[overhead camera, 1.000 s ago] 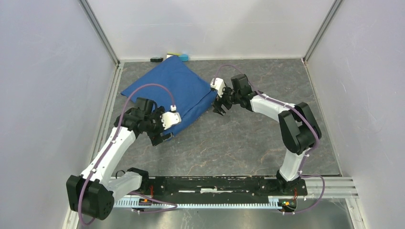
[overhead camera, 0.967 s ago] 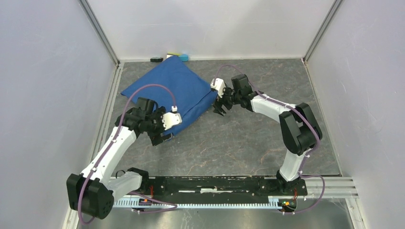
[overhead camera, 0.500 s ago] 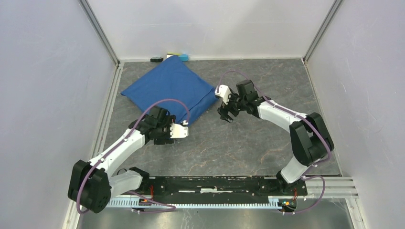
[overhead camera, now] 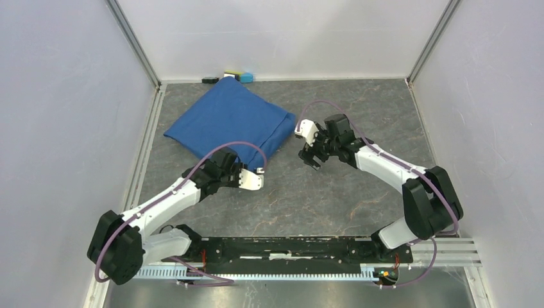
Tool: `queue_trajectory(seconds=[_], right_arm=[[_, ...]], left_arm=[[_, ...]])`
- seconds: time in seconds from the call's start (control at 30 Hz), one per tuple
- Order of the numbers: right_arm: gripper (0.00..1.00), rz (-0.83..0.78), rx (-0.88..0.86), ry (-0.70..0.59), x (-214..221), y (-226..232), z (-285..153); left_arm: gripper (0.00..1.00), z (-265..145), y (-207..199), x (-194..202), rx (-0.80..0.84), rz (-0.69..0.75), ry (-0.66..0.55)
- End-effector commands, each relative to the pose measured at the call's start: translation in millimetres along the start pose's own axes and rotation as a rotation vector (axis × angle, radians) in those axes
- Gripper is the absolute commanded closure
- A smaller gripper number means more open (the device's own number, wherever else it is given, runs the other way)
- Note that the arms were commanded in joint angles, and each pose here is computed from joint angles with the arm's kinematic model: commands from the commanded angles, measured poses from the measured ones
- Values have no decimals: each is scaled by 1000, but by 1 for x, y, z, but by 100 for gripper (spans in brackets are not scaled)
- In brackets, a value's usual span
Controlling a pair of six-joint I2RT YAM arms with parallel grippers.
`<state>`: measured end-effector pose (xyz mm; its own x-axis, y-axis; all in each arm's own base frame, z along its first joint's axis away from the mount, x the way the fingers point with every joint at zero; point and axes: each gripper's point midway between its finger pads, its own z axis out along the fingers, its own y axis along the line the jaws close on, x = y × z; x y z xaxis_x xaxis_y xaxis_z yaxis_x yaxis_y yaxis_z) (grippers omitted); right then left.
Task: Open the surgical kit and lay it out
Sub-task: Open the surgical kit at the center of the board.
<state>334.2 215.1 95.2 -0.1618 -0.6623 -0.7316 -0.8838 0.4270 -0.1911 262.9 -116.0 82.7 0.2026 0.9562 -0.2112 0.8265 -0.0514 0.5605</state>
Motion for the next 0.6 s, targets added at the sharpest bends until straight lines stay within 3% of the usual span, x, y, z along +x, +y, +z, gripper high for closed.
queue_trajectory(seconds=[0.0,0.1,0.4,0.57], right_arm=[[9,-29,90,-32,-8,-17,-15],[9,5,128,-44,-6,-28,-24],[9,173,288,-43,20,-75,-59],[9,201,344,-16,38,-83,-70]], left_arm=[[80,8,-10,-42,37,-23,-146],[96,9,-9,-63,41,5,-193],[98,27,-20,-131,127,83,-268],[98,51,-19,-175,122,153,-247]])
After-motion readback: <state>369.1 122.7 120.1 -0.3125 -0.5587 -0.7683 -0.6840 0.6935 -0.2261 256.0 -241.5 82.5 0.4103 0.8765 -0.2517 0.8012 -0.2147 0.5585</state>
